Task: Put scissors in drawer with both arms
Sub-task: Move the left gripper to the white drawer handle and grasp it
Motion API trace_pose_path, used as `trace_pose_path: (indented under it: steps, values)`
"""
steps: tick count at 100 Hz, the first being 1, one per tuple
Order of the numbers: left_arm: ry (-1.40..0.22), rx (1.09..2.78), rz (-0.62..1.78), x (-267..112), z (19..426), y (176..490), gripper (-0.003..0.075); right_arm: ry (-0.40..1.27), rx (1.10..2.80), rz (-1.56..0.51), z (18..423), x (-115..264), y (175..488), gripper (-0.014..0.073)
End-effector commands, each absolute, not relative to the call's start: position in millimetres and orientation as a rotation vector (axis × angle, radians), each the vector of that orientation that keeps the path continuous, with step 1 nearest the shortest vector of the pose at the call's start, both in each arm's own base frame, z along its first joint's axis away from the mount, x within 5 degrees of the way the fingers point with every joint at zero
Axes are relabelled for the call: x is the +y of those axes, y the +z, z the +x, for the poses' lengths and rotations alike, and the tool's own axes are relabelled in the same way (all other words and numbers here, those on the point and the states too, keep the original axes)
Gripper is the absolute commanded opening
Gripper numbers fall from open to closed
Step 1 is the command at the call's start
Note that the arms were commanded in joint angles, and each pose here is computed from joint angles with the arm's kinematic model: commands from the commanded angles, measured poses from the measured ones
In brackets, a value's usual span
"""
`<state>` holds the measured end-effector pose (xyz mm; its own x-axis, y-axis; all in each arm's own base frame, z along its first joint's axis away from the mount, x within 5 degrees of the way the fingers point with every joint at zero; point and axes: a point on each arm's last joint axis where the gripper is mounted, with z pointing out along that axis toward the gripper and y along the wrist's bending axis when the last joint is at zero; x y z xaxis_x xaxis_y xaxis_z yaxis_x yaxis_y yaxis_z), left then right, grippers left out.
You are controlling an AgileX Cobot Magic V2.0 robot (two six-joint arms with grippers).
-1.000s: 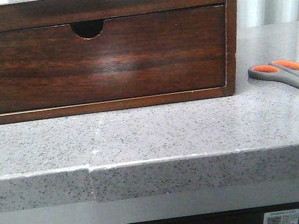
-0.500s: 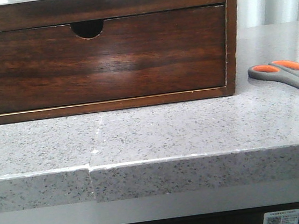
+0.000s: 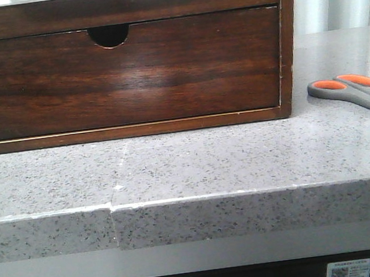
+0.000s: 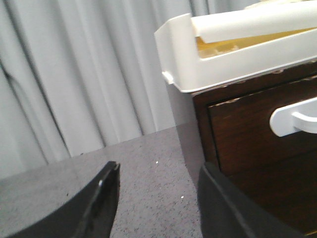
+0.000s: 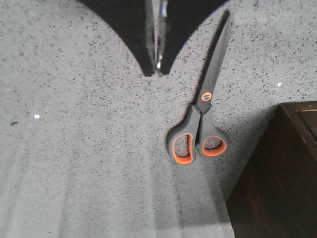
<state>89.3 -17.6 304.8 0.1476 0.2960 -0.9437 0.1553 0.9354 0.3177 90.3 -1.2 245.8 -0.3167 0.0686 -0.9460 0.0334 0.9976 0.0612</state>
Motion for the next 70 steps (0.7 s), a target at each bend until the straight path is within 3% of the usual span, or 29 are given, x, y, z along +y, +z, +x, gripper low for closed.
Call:
trace_pose_path:
  steps: [1, 30, 70]
  values:
    - [0.107, 1.301, 0.481, -27.5, 93.9, 326.6, 0.0344, 0.025, 1.788, 0.064, 94.6, -1.8, 264.1, -0.0061]
    - [0.120, 1.220, 0.880, -68.0, 125.7, 326.6, 0.0344, 0.025, 1.788, 0.064, 94.6, -1.8, 264.1, -0.0061]
    - [0.077, 1.121, 1.227, -127.7, 160.7, 326.9, 0.0344, 0.025, 1.788, 0.064, 94.6, -1.8, 264.1, -0.0061]
